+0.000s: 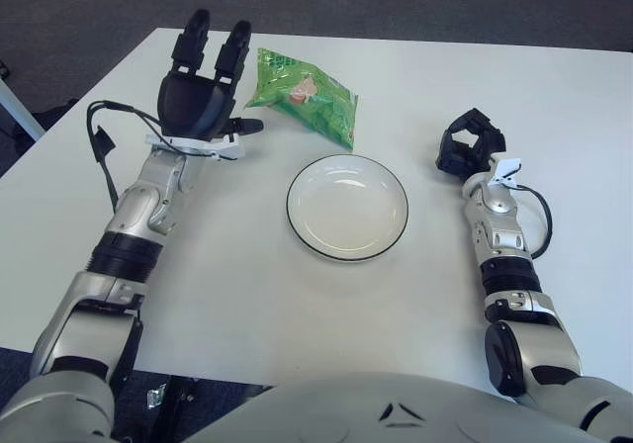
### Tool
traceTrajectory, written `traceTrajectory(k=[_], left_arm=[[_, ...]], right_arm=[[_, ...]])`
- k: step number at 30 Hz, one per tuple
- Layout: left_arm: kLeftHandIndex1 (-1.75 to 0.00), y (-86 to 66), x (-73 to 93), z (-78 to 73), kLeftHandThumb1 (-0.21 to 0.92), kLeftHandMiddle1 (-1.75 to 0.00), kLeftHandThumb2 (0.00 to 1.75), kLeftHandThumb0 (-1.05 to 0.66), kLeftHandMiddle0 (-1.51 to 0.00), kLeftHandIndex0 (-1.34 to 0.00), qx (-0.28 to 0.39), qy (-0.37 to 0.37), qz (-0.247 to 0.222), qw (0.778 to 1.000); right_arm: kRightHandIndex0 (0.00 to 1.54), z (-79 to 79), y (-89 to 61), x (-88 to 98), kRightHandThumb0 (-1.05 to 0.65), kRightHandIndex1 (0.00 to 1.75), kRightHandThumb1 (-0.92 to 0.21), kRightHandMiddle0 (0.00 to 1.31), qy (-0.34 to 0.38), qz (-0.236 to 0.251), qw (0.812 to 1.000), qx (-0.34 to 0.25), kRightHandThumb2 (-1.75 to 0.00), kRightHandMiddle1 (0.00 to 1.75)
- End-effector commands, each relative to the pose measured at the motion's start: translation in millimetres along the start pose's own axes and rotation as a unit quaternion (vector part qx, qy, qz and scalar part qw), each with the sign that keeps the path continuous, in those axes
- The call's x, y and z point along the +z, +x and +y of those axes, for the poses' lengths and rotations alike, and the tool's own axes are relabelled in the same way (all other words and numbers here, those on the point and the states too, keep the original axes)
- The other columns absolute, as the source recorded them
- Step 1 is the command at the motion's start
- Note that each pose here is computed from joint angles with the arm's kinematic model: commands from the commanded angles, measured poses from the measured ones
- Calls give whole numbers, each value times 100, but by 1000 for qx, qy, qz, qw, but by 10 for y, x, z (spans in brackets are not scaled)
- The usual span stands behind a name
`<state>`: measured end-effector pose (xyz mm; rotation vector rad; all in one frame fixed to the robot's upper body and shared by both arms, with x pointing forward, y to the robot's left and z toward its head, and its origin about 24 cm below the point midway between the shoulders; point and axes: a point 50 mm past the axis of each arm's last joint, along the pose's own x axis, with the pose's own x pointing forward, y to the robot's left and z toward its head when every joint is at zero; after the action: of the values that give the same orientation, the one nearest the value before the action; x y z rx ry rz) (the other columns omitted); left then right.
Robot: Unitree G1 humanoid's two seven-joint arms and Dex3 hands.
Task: Put the snack into the plate.
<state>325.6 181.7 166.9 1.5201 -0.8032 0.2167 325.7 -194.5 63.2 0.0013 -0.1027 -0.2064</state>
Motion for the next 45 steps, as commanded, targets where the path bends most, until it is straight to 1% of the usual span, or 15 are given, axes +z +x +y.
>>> traceTrajectory(k=[1,2,6,9,11,12,15,19,21,24,27,29,33,40,45], left_arm=[[0,109,36,22,85,0,19,-101,0,0,7,32,-25,999],[0,118,41,25,85,0,19,-101,0,0,7,38,-30,999],[0,168,80,71,88,0,19,-100,0,0,8,64,-82,995],[0,257,136,87,91,0,22,-100,0,0,11,74,-121,990],[0,284,150,85,91,0,22,-101,0,0,13,77,-131,988],[0,332,164,63,92,0,23,-101,0,0,15,82,-142,986],[0,511,193,-13,92,0,29,-103,0,-1,17,115,-176,977],[-2,567,197,-33,92,0,42,-104,0,-1,23,142,-212,967],[-2,597,225,-42,92,0,48,-105,0,-1,25,146,-239,960],[-5,645,269,-63,92,0,52,-104,0,-1,17,143,-268,952],[-7,693,310,-82,92,0,48,-102,0,0,-8,139,-300,944],[-9,707,318,-85,92,0,41,-100,0,0,-23,137,-316,939],[-6,722,334,-94,91,0,34,-98,0,0,-53,134,-342,928],[-1,732,384,-100,86,0,28,-98,0,0,-91,121,-367,918],[0,767,467,-113,81,0,25,-95,0,0,-134,112,-377,910]], right_arm=[[130,19,-253,-399,-50,175,-28,65,7,82,997,-2,-136,175],[130,19,-252,-399,-50,175,-28,65,7,83,997,-2,-136,175],[130,22,-255,-399,-50,175,-28,65,7,83,997,-1,-136,175],[130,24,-257,-396,-50,175,-28,65,8,82,997,-1,-136,175],[130,25,-261,-396,-50,175,-28,65,7,82,997,0,-136,175],[130,26,-264,-396,-50,175,-28,65,7,82,997,0,-136,175],[130,28,-270,-394,-50,175,-28,65,6,80,997,1,-136,175],[130,29,-271,-392,-50,175,-28,65,6,80,997,1,-136,175],[130,31,-278,-392,-50,175,-28,65,7,79,997,2,-136,175],[129,31,-281,-392,-50,175,-28,65,7,79,997,2,-136,175],[129,29,-281,-392,-50,175,-28,65,7,80,997,1,-136,175],[129,33,-285,-393,-50,175,-28,65,7,81,997,1,-136,175],[129,35,-288,-392,-50,175,-28,64,7,81,997,0,-136,175],[129,46,-289,-387,-50,175,-28,64,6,80,997,1,-136,175],[128,47,-289,-385,-50,175,-28,64,9,80,997,0,-136,175]])
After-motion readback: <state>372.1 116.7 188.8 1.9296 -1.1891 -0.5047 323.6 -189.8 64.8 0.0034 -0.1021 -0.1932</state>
